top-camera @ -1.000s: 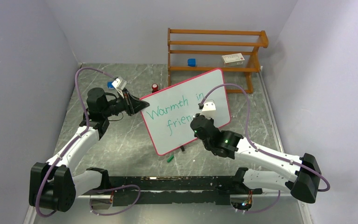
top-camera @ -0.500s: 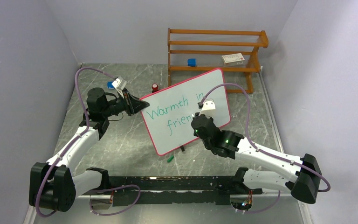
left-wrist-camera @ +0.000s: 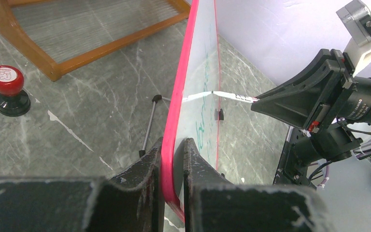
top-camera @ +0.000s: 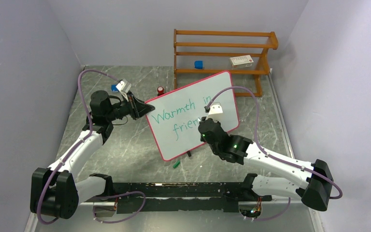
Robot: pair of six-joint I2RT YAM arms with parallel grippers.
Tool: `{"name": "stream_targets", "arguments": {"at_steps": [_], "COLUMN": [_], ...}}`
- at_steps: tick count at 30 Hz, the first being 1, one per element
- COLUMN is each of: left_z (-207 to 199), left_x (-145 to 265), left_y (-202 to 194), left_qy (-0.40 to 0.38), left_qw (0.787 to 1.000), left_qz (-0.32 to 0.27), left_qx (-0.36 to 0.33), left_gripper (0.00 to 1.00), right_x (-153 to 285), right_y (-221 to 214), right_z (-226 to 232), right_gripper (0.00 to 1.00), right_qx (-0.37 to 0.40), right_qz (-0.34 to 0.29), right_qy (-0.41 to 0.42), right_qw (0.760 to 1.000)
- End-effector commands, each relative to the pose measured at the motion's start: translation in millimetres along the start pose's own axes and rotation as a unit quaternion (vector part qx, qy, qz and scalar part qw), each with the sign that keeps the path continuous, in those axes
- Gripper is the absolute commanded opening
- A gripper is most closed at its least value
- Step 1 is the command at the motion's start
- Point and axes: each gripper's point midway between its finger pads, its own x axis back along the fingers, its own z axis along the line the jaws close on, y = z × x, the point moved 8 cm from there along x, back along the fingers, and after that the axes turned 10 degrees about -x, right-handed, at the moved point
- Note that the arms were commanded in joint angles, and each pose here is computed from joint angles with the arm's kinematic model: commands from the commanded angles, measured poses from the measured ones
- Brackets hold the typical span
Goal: Write a sentence on the whiteboard
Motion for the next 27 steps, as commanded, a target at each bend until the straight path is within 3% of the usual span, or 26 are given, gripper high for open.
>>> {"name": "stream_targets", "arguments": {"at_steps": [1, 27], "left_z": [11, 11], "left_x": [0, 0], "left_y": [-35, -35], "left_qy": [0.024, 0.023], "left_qw": [0.998, 0.998], "left_qz": [0.064, 0.063], "left_qx": [0.003, 0.004], "left_gripper": [0.05, 0.05], "right_x": [-1, 3], "right_y": [-8, -15], "right_z": [-2, -16], "right_gripper": [0.0, 0.0], "right_qx": [0.001, 0.012], "right_qz": [0.018, 0.029], "right_qy": [0.004, -0.031], "right_qw": [1.0, 0.999]}}
